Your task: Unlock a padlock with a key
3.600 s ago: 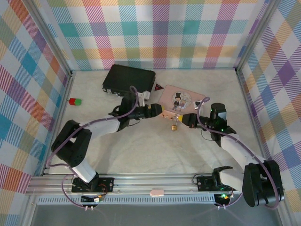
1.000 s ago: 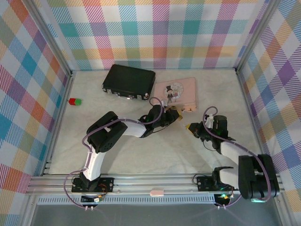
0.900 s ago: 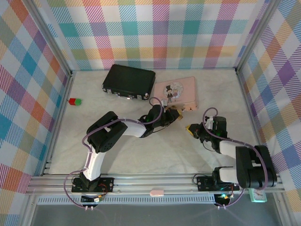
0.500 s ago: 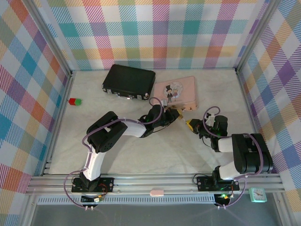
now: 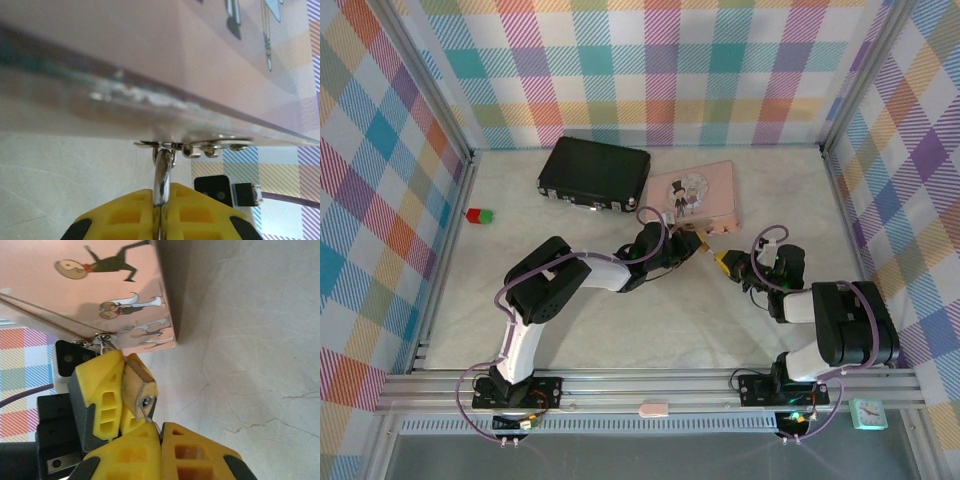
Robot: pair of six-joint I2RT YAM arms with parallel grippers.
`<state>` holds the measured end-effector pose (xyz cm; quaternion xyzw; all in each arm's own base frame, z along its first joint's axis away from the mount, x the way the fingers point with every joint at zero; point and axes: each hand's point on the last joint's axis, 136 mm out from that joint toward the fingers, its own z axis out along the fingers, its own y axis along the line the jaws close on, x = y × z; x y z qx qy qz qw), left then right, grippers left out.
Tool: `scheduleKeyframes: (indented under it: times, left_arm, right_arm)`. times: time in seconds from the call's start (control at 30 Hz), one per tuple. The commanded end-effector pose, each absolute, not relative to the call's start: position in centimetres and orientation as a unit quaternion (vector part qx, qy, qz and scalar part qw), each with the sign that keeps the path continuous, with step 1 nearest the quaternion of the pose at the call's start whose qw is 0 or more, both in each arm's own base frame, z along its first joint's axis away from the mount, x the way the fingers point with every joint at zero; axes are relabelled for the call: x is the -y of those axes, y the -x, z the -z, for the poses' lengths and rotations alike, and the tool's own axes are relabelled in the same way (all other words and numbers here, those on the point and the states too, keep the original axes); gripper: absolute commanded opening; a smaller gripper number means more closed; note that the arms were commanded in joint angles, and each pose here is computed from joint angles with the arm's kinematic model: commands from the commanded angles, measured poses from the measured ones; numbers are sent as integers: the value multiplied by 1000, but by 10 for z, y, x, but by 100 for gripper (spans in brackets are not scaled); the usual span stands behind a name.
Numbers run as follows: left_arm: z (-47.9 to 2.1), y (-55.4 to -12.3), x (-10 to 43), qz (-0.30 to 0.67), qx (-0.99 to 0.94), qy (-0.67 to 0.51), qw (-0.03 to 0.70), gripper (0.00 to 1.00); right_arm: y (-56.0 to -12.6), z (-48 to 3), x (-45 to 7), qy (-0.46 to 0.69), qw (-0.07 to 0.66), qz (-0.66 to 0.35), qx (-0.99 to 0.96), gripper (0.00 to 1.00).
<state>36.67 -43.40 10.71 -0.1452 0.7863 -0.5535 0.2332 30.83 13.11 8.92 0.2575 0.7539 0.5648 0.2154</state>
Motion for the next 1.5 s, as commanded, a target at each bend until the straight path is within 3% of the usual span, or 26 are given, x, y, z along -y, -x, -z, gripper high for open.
scheduleKeyframes:
  times: [0.0,1.07,1.47]
  left_arm:
    - [-152,-378,436,600,-742,153,256,0]
    - [-163,-376,443,614,-733,147,255,0]
    - [-176,-360,454,651,-710,164,212,0]
  right_arm:
    - [-305,-89,-133,-251,207,-571,-754,0]
    - [-318,-114,-146,-215,235,-602,-732,0]
    - [-331,-111,-153,-172,253,-625,-719,0]
